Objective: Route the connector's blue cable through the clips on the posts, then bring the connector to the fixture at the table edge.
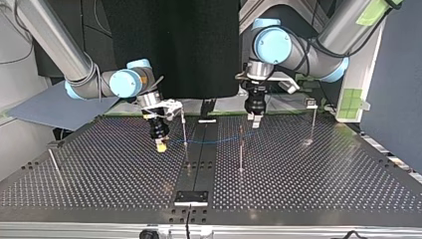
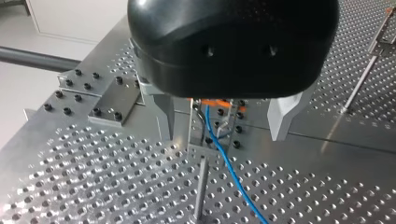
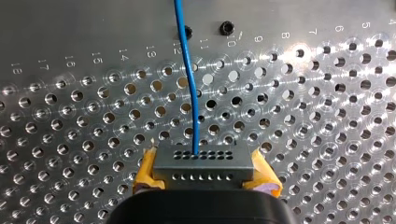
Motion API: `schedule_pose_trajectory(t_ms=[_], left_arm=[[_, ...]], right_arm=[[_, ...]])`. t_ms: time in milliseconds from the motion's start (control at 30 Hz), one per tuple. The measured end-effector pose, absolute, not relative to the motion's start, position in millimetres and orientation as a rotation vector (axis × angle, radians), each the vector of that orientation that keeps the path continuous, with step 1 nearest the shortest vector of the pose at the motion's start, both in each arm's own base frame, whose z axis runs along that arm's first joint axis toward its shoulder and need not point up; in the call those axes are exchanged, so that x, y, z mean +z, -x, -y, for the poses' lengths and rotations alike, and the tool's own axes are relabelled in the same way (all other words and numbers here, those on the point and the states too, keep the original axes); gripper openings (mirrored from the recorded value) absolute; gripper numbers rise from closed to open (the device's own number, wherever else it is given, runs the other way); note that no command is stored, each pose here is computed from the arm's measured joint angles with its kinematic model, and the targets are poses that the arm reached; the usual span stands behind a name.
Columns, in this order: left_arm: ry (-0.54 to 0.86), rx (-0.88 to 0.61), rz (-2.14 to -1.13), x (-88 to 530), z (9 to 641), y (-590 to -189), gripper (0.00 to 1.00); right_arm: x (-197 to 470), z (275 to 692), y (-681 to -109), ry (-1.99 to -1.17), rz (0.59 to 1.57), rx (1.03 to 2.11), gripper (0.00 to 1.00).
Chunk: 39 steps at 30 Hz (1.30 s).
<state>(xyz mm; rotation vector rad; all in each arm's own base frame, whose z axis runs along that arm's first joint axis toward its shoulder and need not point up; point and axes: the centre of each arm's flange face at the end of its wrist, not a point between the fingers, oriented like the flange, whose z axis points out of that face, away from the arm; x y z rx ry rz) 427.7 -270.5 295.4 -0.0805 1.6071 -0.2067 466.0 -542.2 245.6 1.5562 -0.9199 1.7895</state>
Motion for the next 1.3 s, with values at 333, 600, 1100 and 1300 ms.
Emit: schedule_pose_trajectory(t_ms=[333, 600, 1100, 1300], left_arm=[[0.070, -0.216, -1.602, 296.0, 276.6, -424.5, 1.00], [0.068, -0.218, -1.603, 296.0, 277.8, -423.6, 1.00], [0.012, -0.175, -1.587, 298.2, 290.4, -415.6, 1.00], [-0.020, -0.146, -1.558, 301.2, 309.4, -409.7, 1.00]], right_arm=[[245.5, 542.3, -466.1, -1.555, 0.920, 1.790, 0.00], [245.5, 543.0, -465.8, -1.553, 0.919, 1.791, 0.00], [245.3, 545.0, -462.6, -1.553, 0.925, 1.784, 0.00], [244.2, 546.8, -459.3, -1.558, 0.925, 1.766, 0.00]])
